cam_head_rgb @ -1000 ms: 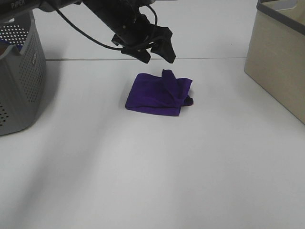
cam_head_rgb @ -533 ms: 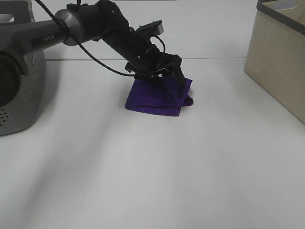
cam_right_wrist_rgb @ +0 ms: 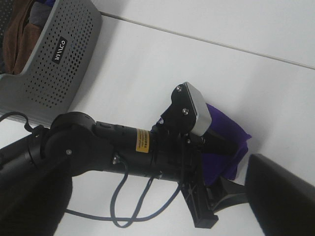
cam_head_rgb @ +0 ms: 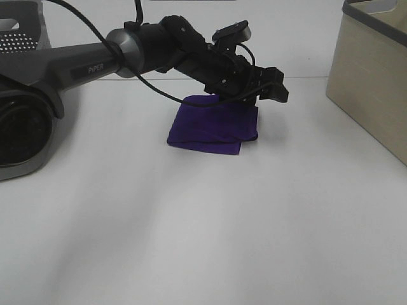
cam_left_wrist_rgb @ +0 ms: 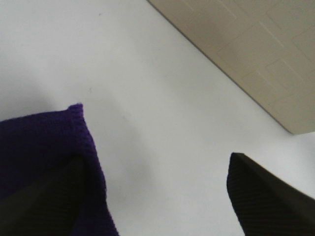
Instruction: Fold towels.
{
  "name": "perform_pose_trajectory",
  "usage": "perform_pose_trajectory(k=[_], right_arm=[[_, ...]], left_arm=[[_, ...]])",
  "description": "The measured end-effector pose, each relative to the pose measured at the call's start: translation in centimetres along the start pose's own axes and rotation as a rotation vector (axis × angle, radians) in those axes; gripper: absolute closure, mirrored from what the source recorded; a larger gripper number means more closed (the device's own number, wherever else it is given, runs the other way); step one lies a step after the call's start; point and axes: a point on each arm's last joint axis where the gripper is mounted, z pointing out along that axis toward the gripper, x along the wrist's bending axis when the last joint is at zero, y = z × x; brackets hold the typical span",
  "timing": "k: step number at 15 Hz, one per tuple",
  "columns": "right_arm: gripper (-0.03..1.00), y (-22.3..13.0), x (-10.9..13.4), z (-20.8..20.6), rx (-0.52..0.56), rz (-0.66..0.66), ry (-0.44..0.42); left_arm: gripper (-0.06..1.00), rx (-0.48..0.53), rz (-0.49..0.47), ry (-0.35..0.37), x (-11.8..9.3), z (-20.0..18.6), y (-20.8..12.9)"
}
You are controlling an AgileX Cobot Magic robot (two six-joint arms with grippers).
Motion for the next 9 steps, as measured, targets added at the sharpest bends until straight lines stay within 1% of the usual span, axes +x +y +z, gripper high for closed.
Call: perform_pose_trajectory(k=[1,3,5,7,8,9], right_arm=[[0.05,0.0,0.1,-0.2,-0.004,-0.002,0.0],[0.05,0.1,0.6,-1.2,-0.023,-0.013,0.0],[0.05,0.1,1.2,-2.2,-0.043,-0.023,0.0],[0.05,0.1,2.0,-3.7,-0.072,-0.037,0.001],[0.05,0.1,2.5,-4.7,-0.091,-0.046,0.001],[0.05,0.0,3.0,-5.6,-0.109,-0.056,0.001]], left_arm=[[0.22,-0.017,-0.004,0.003,-0.1,0.5,-0.2],[0.22,-0.004,-0.022,0.001,0.2,1.5,-1.1],[0.22,0.004,-0.011,0.004,0.5,1.7,-1.5],[0.22,-0.003,0.002,-0.003,0.2,1.5,-1.1],[0.22,-0.003,0.024,-0.018,-0.2,1.0,-0.5],[0.22,0.001,0.083,-0.023,-0.9,0.0,0.4]])
